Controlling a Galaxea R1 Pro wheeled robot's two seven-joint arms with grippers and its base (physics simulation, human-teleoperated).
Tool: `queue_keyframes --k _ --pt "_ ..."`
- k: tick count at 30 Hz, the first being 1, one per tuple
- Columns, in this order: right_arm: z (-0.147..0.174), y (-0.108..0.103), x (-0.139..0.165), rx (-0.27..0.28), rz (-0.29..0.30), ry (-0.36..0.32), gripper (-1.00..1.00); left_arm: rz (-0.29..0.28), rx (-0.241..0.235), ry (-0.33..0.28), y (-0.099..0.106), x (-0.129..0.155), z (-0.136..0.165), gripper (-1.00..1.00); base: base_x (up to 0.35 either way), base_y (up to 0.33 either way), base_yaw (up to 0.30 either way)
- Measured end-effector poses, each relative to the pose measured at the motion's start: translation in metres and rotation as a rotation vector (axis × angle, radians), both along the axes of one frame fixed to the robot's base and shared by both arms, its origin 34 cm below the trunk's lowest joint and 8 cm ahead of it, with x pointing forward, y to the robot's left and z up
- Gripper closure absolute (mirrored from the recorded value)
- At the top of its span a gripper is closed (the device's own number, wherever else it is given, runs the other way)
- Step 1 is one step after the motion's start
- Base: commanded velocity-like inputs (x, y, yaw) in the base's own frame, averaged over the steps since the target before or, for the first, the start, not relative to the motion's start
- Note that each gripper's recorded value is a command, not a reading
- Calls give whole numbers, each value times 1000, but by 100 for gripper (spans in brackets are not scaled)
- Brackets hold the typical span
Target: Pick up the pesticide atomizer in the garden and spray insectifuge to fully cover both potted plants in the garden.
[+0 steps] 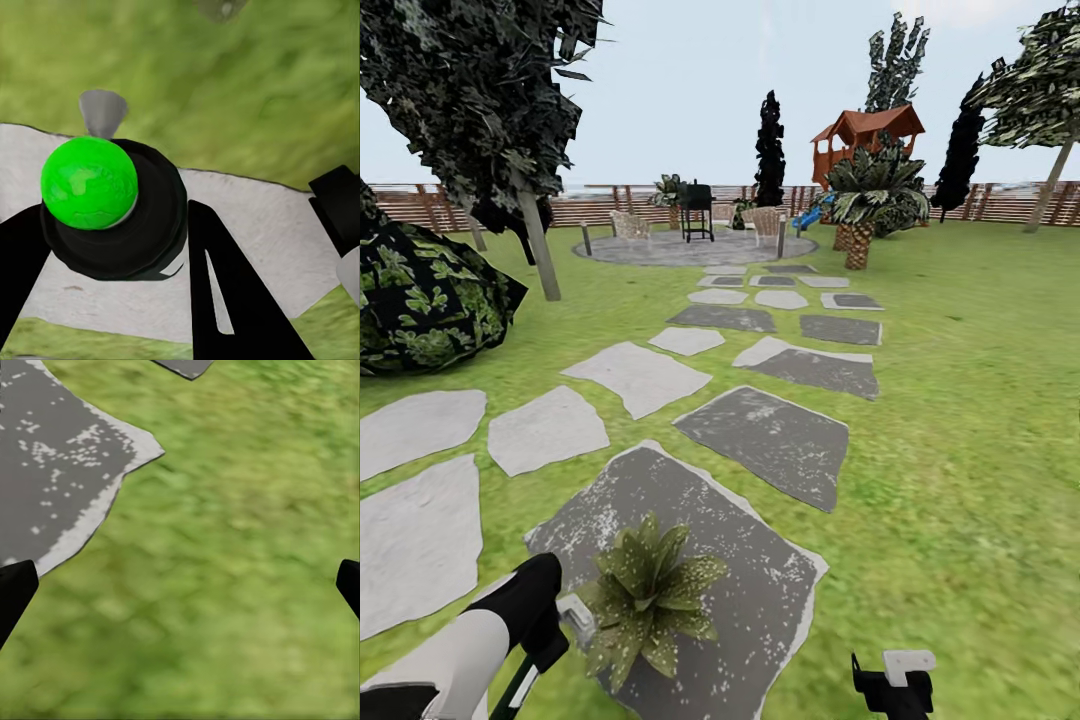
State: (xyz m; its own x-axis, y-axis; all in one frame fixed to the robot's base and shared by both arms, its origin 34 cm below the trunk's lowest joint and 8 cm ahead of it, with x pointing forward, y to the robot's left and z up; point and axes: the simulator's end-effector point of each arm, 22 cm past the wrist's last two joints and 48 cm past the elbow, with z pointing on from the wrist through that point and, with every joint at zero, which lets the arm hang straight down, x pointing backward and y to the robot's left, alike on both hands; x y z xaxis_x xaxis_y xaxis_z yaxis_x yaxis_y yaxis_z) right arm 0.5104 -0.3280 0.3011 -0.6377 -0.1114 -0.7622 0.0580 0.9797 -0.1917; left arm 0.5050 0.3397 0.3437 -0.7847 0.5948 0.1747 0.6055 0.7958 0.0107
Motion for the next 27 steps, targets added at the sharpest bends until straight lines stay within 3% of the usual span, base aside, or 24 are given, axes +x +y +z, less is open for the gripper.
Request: queue_keyframes --k 6,10,21,27 --pt "0 0 0 0 1 0 -100 -5 3 -30 -1 14 8 100 0 0 0" --pt "0 1 0 1 1 0 -100 -49 39 -22 3 12 7 100 0 49 0" --pt "0 1 0 2 2 0 -100 -55 50 -35 2 21 12 100 59 291 -2" --pt "0 1 0 2 2 -1 -100 -63 54 -72 1 33 19 100 39 230 -162"
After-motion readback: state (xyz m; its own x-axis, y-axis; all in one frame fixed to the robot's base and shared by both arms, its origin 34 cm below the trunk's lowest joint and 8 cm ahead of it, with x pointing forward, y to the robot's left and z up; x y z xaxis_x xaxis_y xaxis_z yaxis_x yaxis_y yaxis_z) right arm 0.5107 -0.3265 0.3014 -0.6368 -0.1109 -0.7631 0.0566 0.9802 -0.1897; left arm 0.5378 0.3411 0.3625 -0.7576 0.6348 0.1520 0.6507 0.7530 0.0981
